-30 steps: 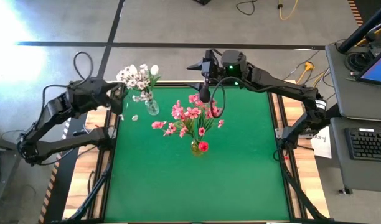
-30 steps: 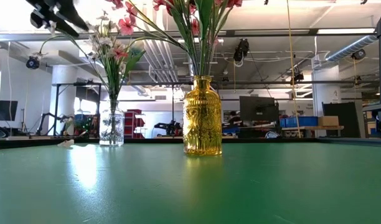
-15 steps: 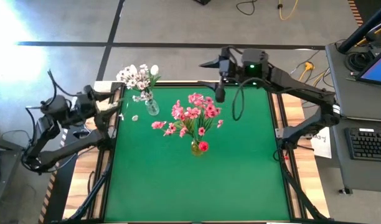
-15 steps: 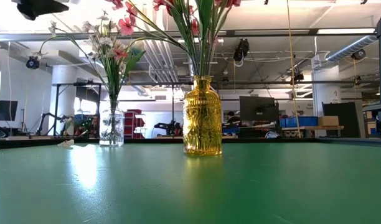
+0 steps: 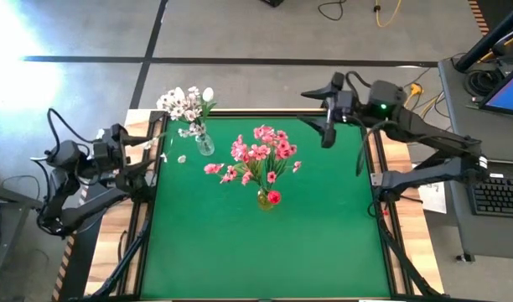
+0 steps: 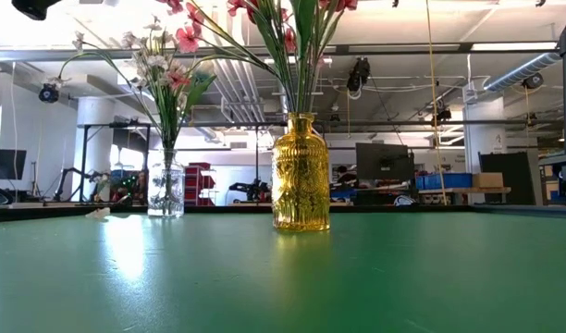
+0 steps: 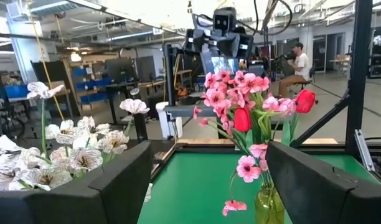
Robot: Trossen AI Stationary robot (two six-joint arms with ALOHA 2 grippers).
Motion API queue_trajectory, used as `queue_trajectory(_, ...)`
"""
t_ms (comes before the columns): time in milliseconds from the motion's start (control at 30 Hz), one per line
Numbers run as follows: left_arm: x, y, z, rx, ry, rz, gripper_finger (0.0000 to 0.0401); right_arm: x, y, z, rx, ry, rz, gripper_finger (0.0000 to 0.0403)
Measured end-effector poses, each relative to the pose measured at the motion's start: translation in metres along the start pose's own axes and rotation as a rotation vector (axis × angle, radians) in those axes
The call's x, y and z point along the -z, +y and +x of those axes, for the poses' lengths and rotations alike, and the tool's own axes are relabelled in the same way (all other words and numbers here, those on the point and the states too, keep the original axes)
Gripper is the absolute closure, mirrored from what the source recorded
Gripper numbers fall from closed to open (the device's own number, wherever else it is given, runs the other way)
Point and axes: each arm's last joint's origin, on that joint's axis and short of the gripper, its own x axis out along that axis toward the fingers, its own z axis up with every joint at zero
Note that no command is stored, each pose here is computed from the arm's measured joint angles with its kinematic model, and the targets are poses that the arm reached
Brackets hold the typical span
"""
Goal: Sort flowers into vase by color
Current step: Return to Home Position
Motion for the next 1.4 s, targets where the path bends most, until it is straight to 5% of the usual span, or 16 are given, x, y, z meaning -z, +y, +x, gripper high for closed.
queue_trajectory(367,0.012,0.000,0.006,0.033,0.037,-0.059,0.0106,0.031,0.014,-0.034,0.021,-0.082,0.028,0.0112)
queue_trajectory(733,0.014,-0.011,0.007,0.469,0.026,-0.084,0.0106,0.057,0.025,-0.057,0.036,-0.137,0.071,0.0122)
queue_trajectory(1167,0.043,-0.010,0.023,0.555,0.136,-0.318,0.0138,0.072,0.029,-0.056,0.028,-0.106,0.119,0.0126)
queue_trajectory(1400,0.039,-0.011,0.022,0.618,0.108,-0.307,0.0181,0.070,0.029,-0.057,0.031,-0.119,0.117,0.0121)
